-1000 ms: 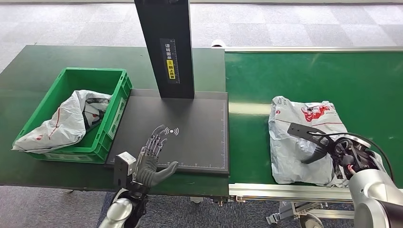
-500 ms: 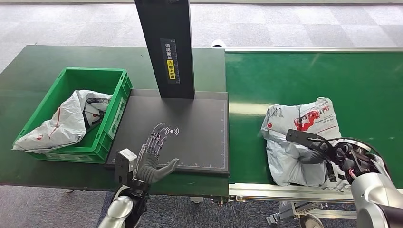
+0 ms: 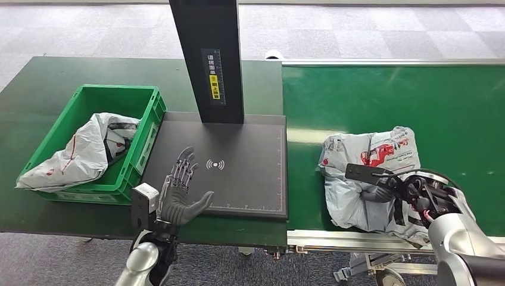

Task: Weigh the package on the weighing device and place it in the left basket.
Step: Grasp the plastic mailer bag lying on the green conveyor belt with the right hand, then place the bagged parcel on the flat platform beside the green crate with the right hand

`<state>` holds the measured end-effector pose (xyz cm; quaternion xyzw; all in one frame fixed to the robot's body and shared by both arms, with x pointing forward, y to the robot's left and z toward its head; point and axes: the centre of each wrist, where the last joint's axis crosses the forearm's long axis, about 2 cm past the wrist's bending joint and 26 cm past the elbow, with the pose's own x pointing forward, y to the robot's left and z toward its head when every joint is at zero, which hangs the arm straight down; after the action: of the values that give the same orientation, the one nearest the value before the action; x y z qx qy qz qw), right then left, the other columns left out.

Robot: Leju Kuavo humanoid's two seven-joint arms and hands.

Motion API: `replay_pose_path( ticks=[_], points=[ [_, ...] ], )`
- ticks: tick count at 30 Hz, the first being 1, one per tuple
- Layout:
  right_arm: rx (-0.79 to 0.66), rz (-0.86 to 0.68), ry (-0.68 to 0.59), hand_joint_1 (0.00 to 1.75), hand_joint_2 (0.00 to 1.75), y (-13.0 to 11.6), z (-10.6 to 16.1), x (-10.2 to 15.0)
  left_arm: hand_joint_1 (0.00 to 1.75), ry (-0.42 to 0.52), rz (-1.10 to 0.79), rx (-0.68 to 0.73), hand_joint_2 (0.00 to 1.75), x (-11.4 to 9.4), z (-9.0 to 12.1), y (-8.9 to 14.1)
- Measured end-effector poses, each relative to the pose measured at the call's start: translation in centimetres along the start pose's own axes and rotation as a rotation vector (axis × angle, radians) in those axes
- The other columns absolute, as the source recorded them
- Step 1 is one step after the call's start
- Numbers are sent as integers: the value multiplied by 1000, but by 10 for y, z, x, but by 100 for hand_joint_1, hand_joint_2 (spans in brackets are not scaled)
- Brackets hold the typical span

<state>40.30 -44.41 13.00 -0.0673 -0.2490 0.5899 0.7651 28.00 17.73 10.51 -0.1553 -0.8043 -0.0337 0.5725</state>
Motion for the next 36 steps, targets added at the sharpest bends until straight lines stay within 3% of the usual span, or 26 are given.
replay_pose_path(
  ticks=[6, 12, 16, 19, 26, 29, 32, 36],
  points=[
    [-316, 19, -199, 175, 175, -11, -5, 31, 0, -73, -65, 118, 175, 9, 20, 9],
    [-654, 23, -601, 175, 175, -22, -4, 78, 0, -262, -205, 369, 175, 26, 39, 26],
    [-908, 66, -774, 175, 175, -10, -2, 108, 0, -356, -262, 475, 175, 38, 40, 30],
    [-985, 122, -903, 175, 175, 7, 5, 133, 0, -415, -294, 532, 175, 52, 37, 32],
    [-974, 218, -1018, 175, 175, 27, 13, 163, 0, -461, -292, 552, 175, 63, 32, 32],
    [-802, 445, -1073, 175, 175, 62, 9, 209, 0, -516, -271, 558, 175, 75, 22, 29],
    [-674, 592, -989, 175, 175, 84, -2, 236, 0, -541, -268, 563, 175, 79, 16, 28],
    [-540, 699, -860, 175, 175, 90, -16, 251, 0, -550, -259, 555, 175, 81, 12, 26]
  ],
)
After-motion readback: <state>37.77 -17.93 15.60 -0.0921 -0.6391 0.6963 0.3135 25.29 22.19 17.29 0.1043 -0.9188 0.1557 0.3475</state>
